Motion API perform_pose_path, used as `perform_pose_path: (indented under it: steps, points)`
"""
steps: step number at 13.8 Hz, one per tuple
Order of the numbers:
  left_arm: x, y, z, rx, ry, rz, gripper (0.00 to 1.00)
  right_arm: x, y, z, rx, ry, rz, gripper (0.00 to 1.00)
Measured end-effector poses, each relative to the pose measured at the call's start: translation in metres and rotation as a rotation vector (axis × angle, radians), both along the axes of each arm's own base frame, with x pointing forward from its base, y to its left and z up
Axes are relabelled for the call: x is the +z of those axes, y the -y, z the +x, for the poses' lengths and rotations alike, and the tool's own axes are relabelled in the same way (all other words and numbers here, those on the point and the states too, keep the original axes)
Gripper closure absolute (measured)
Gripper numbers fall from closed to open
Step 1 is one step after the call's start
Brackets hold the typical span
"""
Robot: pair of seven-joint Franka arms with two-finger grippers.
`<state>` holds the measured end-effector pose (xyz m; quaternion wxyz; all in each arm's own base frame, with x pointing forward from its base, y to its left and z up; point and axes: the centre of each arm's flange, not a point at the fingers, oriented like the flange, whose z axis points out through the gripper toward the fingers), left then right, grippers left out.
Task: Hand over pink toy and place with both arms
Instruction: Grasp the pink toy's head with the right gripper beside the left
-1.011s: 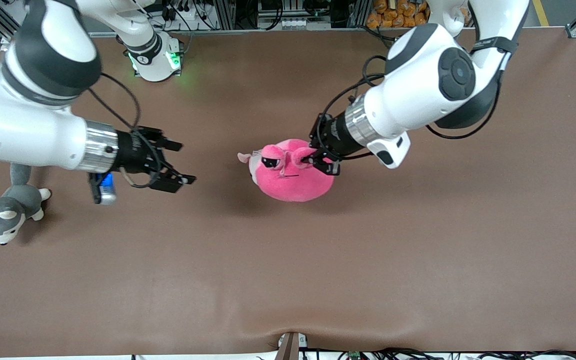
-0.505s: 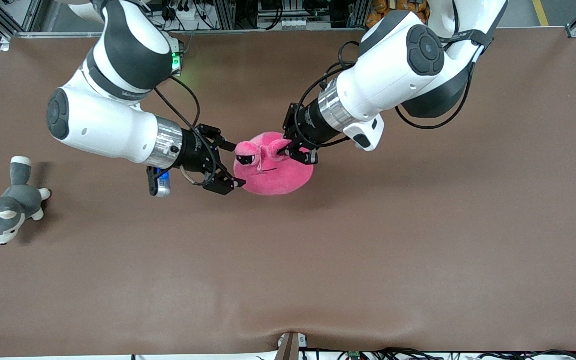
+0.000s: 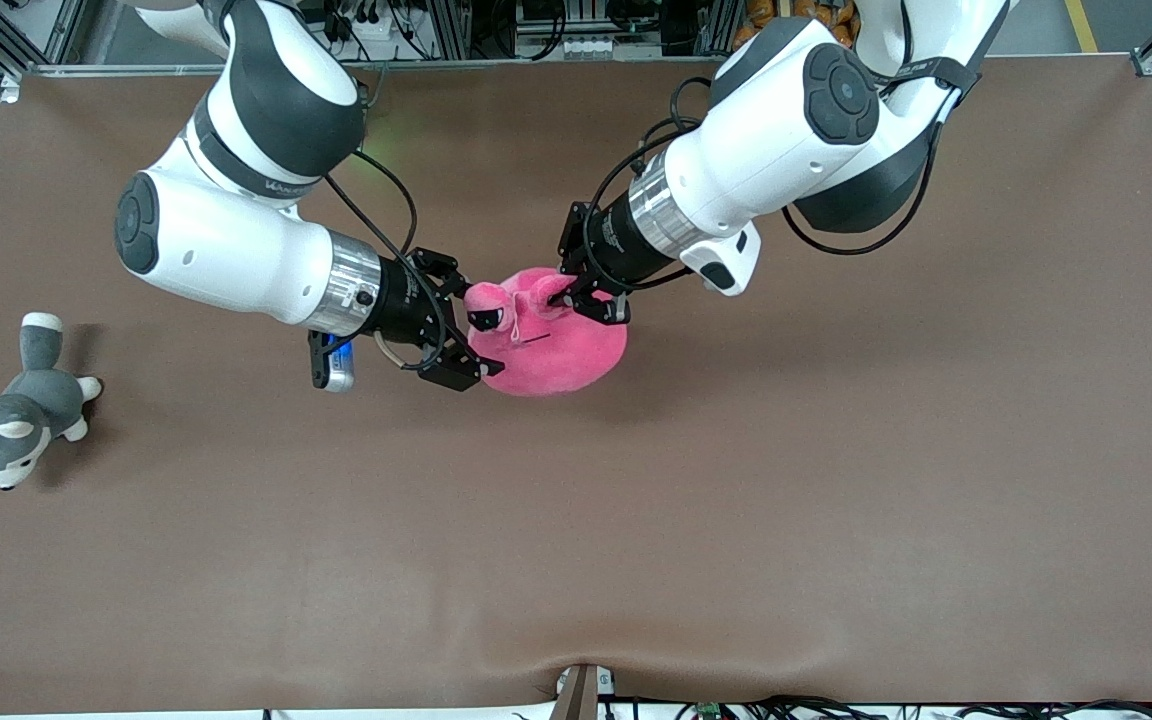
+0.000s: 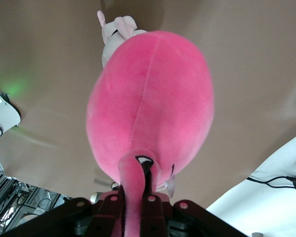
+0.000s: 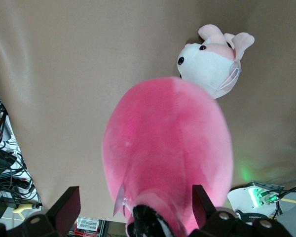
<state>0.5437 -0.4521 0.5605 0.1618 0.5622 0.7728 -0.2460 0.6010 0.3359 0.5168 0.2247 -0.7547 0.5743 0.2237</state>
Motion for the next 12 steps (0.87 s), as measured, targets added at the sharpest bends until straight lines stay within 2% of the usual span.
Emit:
perform_pose_path:
  steps: [2,3,4,5,10,12]
  points:
    - [0.000,0.004,-0.003,-0.004,-0.002,0.000,0.89,-0.002,-0.004,-0.001,0.005,-0.004,-0.002,0.00]
    - [0.000,0.005,-0.004,-0.005,-0.002,0.000,0.89,-0.004,-0.006,-0.002,0.009,-0.005,-0.003,0.06]
    - [0.000,0.005,-0.004,-0.006,-0.001,0.000,0.89,-0.005,-0.009,-0.004,0.016,-0.005,-0.007,0.06]
    - [0.000,0.005,-0.004,-0.006,-0.001,0.000,0.89,-0.006,-0.013,-0.006,0.024,-0.003,-0.011,0.14]
    - [0.000,0.004,-0.003,-0.003,0.001,-0.001,0.89,0.002,-0.007,-0.001,0.012,0.019,-0.011,0.68]
    - [0.001,0.004,-0.003,-0.002,0.003,-0.003,0.89,0.004,-0.006,0.000,0.009,0.022,-0.009,0.78]
